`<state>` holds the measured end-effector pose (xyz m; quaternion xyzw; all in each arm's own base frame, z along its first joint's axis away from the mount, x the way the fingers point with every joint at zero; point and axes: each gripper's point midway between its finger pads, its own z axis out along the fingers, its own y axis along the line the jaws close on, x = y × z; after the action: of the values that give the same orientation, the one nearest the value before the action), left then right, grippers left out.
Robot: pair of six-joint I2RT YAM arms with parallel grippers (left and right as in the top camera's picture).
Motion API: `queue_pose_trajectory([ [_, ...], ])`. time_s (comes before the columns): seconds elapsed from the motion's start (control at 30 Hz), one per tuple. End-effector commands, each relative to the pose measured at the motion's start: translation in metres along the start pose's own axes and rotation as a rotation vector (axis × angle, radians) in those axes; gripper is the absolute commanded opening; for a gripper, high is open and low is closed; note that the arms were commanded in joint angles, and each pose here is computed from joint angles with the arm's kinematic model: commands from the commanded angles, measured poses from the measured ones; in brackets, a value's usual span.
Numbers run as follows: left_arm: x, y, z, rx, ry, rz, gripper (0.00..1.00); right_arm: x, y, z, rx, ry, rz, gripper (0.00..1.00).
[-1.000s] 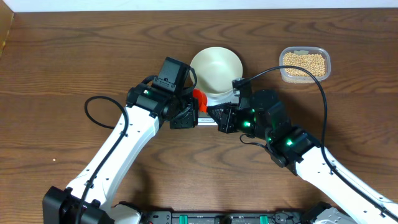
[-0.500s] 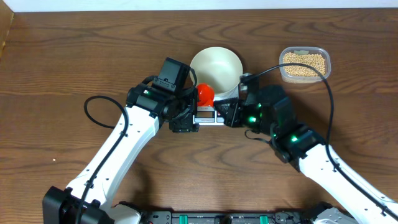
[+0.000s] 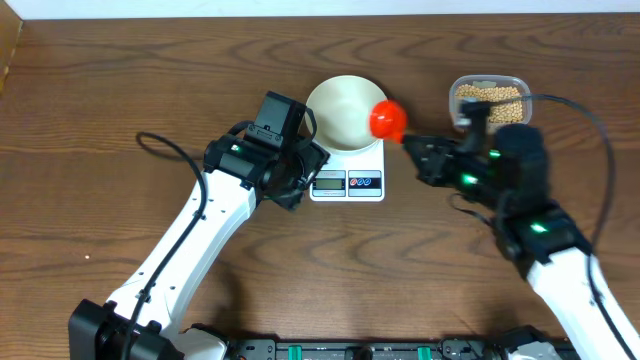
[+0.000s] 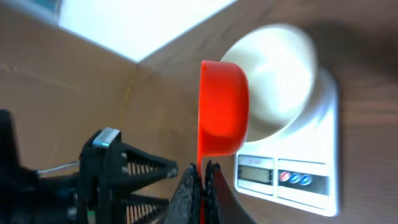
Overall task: Scoop item into bowl and weigh 50g on scale
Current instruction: 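Open the left gripper and pull the scoop right with the right gripper, then move the left gripper down to the scale's front buttons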
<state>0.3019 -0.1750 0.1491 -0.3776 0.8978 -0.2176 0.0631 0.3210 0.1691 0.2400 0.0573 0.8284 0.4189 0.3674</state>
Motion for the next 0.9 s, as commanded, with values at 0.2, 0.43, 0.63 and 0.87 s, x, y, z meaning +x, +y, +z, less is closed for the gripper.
queue_pose_trajectory([
  [0.2, 0.012, 0.006, -0.022, -0.013, -0.025, 0.711, 0.46, -0.024, -0.044, -0.082, 0.187, -0.115, -0.088, 0.01],
  [0.43, 0.034, 0.03, -0.022, -0.154, -0.022, 0.803, 0.79, -0.023, -0.081, -0.107, 0.317, -0.125, -0.037, 0.01],
  [0.63, 0.044, 0.02, -0.019, -0.098, -0.002, 0.804, 0.88, -0.028, -0.102, -0.108, 0.361, -0.122, -0.006, 0.01],
  [0.87, 0.043, 0.022, 0.026, -0.078, -0.04, 0.861, 0.1, -0.035, -0.105, -0.106, 0.363, -0.138, -0.019, 0.01],
])
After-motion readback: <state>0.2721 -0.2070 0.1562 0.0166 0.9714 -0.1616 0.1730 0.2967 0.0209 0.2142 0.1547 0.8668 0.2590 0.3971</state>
